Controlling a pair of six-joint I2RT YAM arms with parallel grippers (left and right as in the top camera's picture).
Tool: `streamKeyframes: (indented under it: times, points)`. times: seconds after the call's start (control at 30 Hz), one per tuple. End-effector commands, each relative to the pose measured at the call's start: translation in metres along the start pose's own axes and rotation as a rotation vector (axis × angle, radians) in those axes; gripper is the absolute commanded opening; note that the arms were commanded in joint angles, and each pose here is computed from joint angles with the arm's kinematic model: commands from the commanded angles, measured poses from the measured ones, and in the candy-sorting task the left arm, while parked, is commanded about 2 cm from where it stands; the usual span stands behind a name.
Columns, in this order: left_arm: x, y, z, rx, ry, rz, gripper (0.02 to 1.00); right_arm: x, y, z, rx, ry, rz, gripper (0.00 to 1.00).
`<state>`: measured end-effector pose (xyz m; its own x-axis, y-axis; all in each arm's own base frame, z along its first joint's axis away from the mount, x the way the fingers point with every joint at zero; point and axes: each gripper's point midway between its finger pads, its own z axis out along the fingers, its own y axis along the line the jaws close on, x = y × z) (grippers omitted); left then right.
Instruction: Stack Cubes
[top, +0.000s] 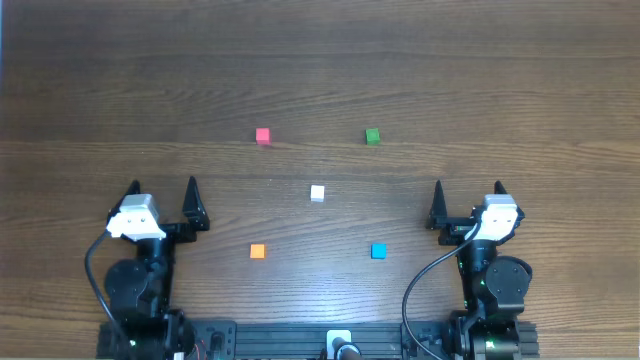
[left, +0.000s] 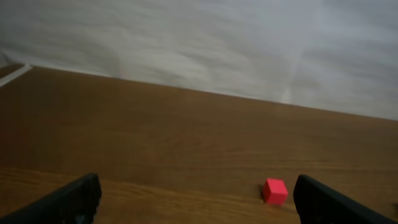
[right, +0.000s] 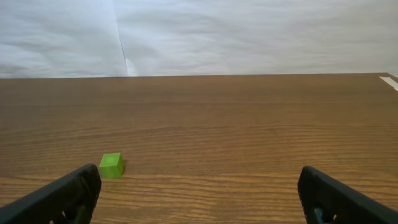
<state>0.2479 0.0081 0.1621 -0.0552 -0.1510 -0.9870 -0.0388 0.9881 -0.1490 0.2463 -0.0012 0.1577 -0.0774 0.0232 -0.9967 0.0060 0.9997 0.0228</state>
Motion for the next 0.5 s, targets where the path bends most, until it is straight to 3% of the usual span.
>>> streamKeyframes:
  times: [0.03, 0.3, 0.5]
  points:
    - [-0.007, -0.019, 0.014, 0.073, 0.089, 0.015, 0.998, 0.001, 0.0, 0.0, -0.002, -0.003, -0.001, 0.991]
    - [-0.062, -0.079, 0.105, 0.152, 0.497, 0.043, 0.998, 0.001, 0.0, 0.0, -0.002, -0.003, -0.001, 0.991]
    - [-0.052, -0.112, 0.18, 0.138, 0.833, 0.07, 0.998, 0.001, 0.0, 0.0, -0.002, -0.003, -0.001, 0.993]
